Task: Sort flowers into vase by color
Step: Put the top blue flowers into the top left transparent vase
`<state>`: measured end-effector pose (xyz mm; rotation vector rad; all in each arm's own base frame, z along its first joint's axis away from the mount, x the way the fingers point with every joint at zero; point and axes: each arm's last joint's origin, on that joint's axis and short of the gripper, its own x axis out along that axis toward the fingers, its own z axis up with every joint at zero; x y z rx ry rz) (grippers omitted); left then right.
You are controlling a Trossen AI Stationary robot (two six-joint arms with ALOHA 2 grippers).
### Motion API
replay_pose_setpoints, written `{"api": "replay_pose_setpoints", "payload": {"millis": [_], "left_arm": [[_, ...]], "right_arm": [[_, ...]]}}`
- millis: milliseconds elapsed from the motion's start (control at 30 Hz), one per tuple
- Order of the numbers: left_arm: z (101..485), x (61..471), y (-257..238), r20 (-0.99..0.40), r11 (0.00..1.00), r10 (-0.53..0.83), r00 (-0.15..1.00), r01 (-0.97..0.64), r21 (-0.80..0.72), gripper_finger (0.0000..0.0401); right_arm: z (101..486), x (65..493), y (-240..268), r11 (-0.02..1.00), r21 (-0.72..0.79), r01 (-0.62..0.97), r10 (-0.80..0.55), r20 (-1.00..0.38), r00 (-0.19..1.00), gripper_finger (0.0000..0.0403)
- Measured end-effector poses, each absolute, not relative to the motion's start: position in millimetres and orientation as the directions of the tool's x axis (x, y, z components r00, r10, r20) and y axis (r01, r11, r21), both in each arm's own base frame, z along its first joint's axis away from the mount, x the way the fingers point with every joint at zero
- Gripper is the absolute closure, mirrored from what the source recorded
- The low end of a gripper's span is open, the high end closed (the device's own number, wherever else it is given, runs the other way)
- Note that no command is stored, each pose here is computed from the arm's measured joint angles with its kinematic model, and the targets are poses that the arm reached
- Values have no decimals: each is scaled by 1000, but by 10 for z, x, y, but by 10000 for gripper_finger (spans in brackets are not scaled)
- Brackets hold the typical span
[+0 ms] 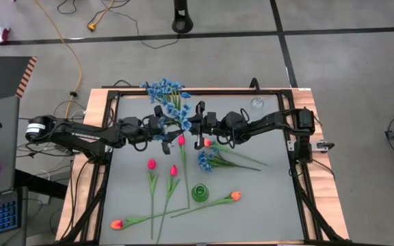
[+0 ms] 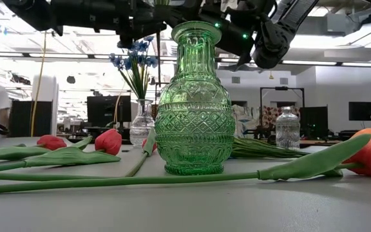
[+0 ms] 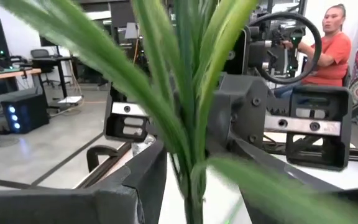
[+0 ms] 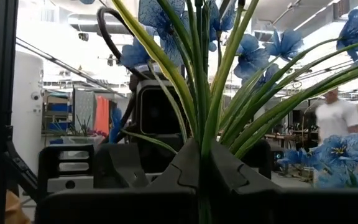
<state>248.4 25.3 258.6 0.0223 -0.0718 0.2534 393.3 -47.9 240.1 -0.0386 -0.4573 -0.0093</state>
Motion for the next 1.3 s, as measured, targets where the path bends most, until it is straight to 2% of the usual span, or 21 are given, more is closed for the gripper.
{"api": "replay_pose_setpoints", "payload": {"millis": [133,567,833,1100,1300], "left_arm": [[2579,2483,253,67,968,251,966,-252,14,263],[2585,2471,256,65,964,259,964,-262,36,389],[2583,2470,260,63,960,274,960,-276,33,382],[2587,2455,275,60,938,330,942,-335,91,388],[2659,2372,298,72,884,429,900,-435,170,389]], "right_arm": [[2402,3933,-479,999,-35,18,-1,442,897,366],[2405,3931,-483,999,-36,19,-1,445,896,363],[2402,3932,-483,999,-35,19,-2,442,897,321],[2423,3925,-505,1000,-16,24,-15,424,906,231],[2521,3873,-623,998,0,57,-54,306,950,185]]}}
